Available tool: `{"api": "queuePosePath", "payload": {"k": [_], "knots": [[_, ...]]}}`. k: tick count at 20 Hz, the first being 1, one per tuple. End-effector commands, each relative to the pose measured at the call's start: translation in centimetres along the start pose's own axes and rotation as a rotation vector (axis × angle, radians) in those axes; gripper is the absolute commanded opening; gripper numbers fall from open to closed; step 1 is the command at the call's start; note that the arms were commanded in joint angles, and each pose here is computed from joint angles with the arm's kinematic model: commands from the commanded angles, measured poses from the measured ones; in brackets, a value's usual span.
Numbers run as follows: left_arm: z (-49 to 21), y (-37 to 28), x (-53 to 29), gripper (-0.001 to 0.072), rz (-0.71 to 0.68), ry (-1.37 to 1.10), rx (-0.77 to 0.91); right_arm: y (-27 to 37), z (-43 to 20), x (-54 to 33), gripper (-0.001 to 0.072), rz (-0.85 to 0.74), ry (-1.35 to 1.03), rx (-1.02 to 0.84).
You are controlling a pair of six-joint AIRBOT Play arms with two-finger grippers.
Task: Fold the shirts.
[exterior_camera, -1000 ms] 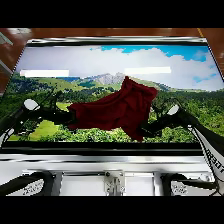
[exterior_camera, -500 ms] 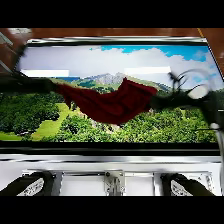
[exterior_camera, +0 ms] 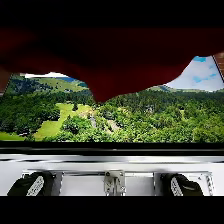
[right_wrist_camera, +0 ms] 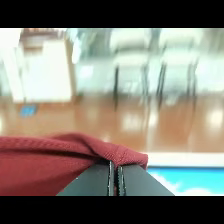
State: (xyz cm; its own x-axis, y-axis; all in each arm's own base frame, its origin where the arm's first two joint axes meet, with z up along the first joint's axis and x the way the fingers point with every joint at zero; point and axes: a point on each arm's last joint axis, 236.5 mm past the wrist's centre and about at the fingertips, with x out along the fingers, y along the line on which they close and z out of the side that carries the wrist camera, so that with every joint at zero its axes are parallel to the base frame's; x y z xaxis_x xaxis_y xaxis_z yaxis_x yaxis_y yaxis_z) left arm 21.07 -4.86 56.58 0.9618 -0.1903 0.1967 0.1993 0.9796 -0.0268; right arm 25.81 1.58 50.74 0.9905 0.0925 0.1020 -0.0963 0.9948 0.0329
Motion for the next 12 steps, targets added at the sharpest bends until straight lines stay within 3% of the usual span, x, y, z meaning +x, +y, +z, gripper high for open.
{"api": "queuePosePath", "payload": {"k": [1,8,12], "knots": [[1.5,0.0,-4.5,0.004,0.093,-0.026,0.033,0.0,2.4,-4.7,0.0068,-0.076,-0.043,-0.055],[-2.0,-0.5,-5.3,0.004,0.08,0.127,0.031,0.3,-2.0,-5.0,0.0068,-0.059,0.144,-0.051],[-7.6,0.7,-4.7,0.004,0.094,0.336,0.018,-2.1,-10.0,-5.2,0.0068,-0.131,0.493,-0.002]]}}
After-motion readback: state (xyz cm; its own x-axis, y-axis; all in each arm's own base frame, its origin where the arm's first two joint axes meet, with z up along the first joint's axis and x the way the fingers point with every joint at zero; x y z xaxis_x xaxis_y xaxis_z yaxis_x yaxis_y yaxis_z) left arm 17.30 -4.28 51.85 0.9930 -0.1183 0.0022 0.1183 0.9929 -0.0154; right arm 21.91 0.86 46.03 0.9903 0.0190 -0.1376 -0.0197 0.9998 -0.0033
